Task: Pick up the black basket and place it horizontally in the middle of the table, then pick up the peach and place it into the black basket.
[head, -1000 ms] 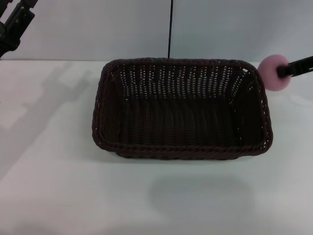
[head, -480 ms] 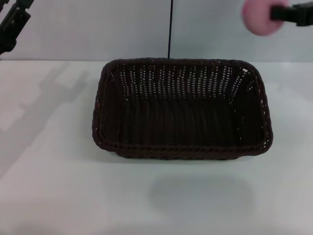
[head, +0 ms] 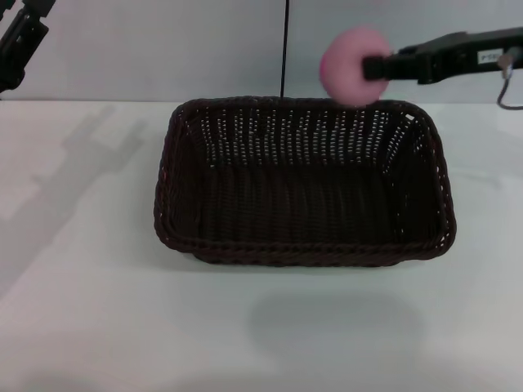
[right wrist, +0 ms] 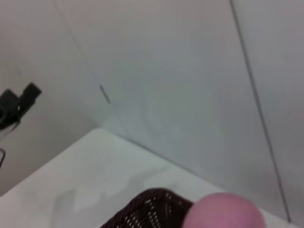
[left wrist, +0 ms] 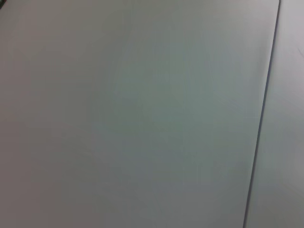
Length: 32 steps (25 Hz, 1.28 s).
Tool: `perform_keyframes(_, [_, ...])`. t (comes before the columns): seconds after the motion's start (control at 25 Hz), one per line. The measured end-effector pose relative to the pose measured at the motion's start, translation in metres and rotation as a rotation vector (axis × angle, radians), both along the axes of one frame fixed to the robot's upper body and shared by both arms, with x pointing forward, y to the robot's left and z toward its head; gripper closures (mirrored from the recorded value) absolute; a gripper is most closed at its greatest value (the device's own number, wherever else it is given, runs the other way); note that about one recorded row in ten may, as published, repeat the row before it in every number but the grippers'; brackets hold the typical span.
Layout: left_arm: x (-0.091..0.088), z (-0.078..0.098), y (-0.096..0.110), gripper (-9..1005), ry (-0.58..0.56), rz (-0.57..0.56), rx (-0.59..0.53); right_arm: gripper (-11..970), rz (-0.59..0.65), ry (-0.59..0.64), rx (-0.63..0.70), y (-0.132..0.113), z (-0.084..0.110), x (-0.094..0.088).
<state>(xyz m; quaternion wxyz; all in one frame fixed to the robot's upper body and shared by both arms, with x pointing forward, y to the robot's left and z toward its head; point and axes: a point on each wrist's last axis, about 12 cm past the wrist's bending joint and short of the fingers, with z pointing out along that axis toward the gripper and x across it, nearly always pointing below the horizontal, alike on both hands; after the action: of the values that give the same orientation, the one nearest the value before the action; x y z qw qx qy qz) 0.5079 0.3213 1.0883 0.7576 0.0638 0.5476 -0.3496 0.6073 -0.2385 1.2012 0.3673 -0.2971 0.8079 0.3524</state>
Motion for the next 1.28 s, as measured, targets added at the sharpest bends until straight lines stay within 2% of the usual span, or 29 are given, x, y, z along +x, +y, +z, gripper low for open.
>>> perform_keyframes(0.08, [0.000, 0.000, 0.000, 303, 0.001, 0.001, 0.000, 803, 0.016, 0.011, -0.011, 0.003, -0.003, 0.001])
perform_keyframes(0.36, [-0.003, -0.002, 0.001, 303, 0.005, 0.004, -0.001, 652, 0.032, 0.025, -0.021, 0.006, -0.007, 0.001])
perform_keyframes(0.68, [-0.005, -0.003, 0.001, 303, 0.006, 0.001, -0.010, 475, 0.006, 0.029, -0.010, -0.003, -0.012, -0.003])
perform_keyframes(0.84, [-0.006, -0.003, 0.001, 304, 0.005, 0.001, -0.010, 475, -0.026, 0.005, 0.029, -0.014, -0.013, -0.006])
perform_keyframes(1.0, [-0.007, -0.004, 0.002, 304, 0.006, 0.004, -0.011, 475, -0.060, -0.096, 0.140, -0.034, -0.018, -0.018])
perform_keyframes(1.16, [-0.011, -0.005, 0.009, 304, 0.005, 0.039, -0.018, 475, -0.123, -0.286, 0.292, -0.060, -0.036, -0.039])
perform_keyframes(1.28, [-0.017, -0.004, 0.022, 304, -0.005, 0.108, -0.032, 474, -0.283, -0.439, 0.412, -0.090, -0.059, -0.056])
